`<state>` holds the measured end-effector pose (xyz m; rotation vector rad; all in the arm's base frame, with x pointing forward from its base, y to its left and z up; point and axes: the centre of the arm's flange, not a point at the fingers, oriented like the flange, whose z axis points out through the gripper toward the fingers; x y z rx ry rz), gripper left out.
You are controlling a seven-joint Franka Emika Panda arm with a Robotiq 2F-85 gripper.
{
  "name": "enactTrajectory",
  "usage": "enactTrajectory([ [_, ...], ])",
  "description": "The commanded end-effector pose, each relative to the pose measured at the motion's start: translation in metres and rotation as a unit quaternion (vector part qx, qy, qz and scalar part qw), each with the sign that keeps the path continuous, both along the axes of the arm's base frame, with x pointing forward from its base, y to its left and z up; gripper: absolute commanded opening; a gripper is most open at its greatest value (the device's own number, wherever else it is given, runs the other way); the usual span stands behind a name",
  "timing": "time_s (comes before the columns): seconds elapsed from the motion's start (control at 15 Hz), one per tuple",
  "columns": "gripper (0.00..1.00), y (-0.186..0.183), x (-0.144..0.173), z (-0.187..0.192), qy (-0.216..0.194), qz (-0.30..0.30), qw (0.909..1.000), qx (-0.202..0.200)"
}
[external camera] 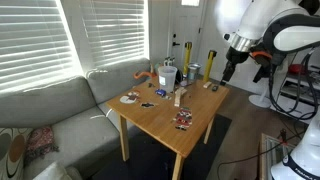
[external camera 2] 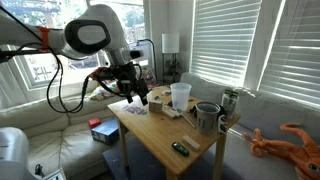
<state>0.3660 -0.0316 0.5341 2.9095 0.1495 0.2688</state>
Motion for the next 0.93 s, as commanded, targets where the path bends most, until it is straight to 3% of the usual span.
enactTrajectory([
  [0.0,1.0,0.0,0.0,0.0,0.0,0.0,1.0,0.0],
  [0.4,1.0,0.001,0.003,0.001,-0.002,-0.007,0.9999,0.008],
  [0.53,1.0,0.004,0.016,0.008,-0.019,-0.048,0.9977,0.045],
  [0.87,1.0,0.004,0.054,0.025,-0.016,-0.16,0.9788,0.127],
])
